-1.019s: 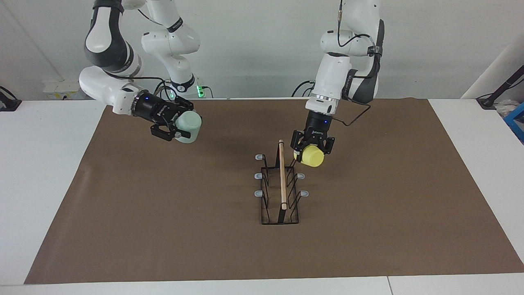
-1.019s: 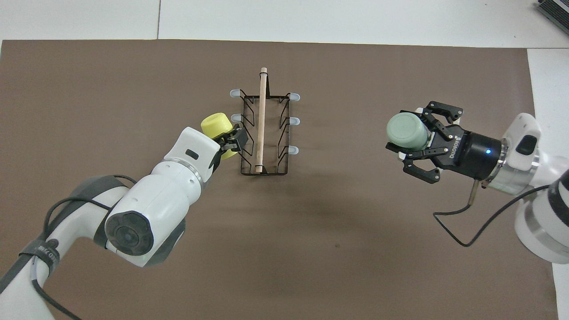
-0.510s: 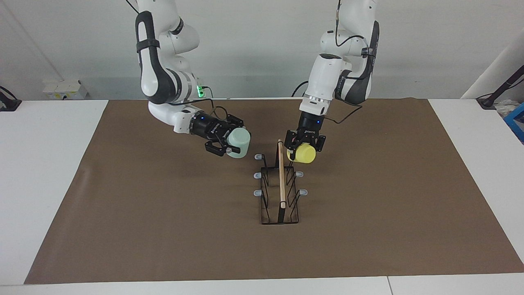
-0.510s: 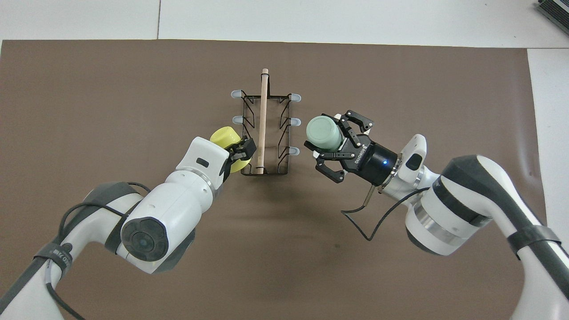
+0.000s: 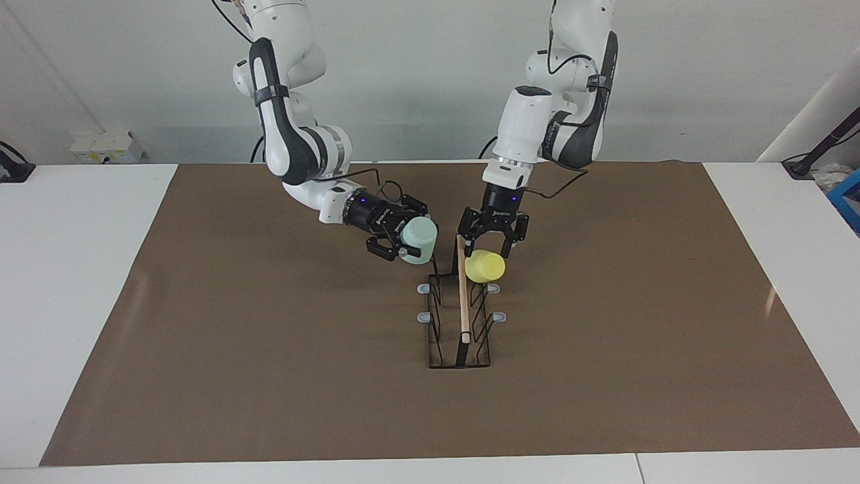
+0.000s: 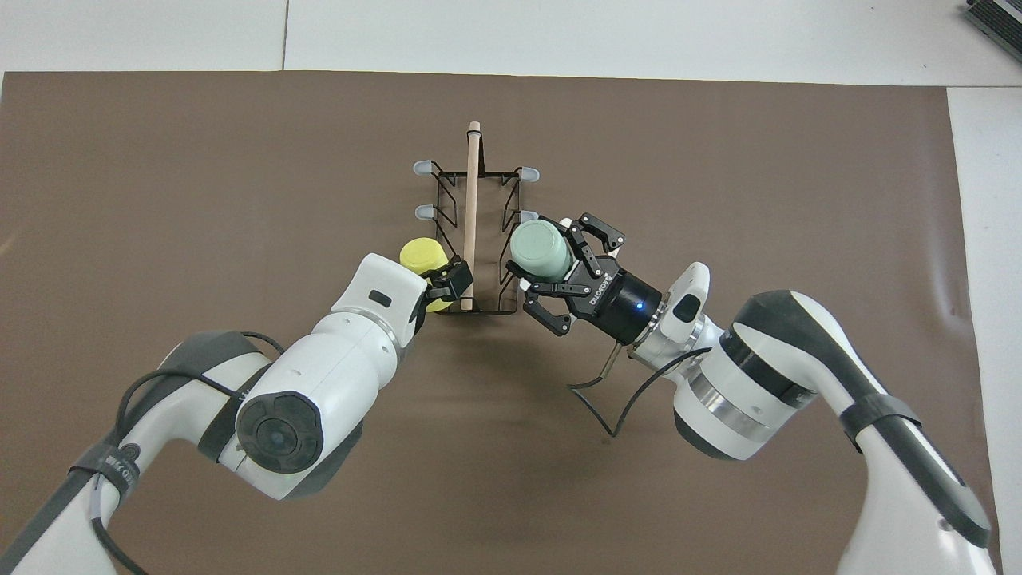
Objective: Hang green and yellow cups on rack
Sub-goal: 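Hang the yellow cup on a rack peg and open the left gripper, then withdraw the left gripper while the right gripper hangs the green cup on a peg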
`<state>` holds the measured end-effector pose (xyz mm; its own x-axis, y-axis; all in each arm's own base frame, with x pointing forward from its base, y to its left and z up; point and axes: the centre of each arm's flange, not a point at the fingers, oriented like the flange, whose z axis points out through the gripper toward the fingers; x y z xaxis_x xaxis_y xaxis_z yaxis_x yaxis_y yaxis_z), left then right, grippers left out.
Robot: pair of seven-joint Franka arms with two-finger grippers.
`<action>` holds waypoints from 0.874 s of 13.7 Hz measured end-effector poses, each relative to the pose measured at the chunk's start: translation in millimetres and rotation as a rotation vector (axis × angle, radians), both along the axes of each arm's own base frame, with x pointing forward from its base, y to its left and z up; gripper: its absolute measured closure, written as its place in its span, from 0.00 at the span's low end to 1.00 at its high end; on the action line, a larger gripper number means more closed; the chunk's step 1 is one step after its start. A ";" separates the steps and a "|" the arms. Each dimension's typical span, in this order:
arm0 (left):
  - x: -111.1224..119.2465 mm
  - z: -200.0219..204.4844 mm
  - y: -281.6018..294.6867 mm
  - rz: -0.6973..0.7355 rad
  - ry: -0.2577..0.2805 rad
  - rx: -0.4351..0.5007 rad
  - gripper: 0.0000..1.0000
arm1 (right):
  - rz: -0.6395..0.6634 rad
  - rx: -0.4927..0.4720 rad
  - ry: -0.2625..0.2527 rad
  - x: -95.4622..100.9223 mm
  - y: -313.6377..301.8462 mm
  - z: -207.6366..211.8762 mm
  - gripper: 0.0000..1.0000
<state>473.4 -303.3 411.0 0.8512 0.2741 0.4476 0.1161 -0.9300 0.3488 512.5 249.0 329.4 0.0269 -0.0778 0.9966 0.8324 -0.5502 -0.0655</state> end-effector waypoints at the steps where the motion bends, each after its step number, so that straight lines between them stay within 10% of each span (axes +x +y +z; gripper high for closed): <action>1: 4.6 9.1 -0.1 0.009 0.008 0.018 0.00 | 0.002 -0.002 -0.008 0.7 3.4 -9.4 0.32; 12: 69.7 104.9 101.7 -0.107 0.157 0.311 0.00 | 0.003 0.038 -0.008 -6.3 34.6 -51.8 0.32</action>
<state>543.1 -201.6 515.9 0.9328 0.0513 0.3568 0.0421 -0.9986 0.0333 506.2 283.6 277.7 0.0191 -0.1160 0.9931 0.8349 -0.5447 -0.0797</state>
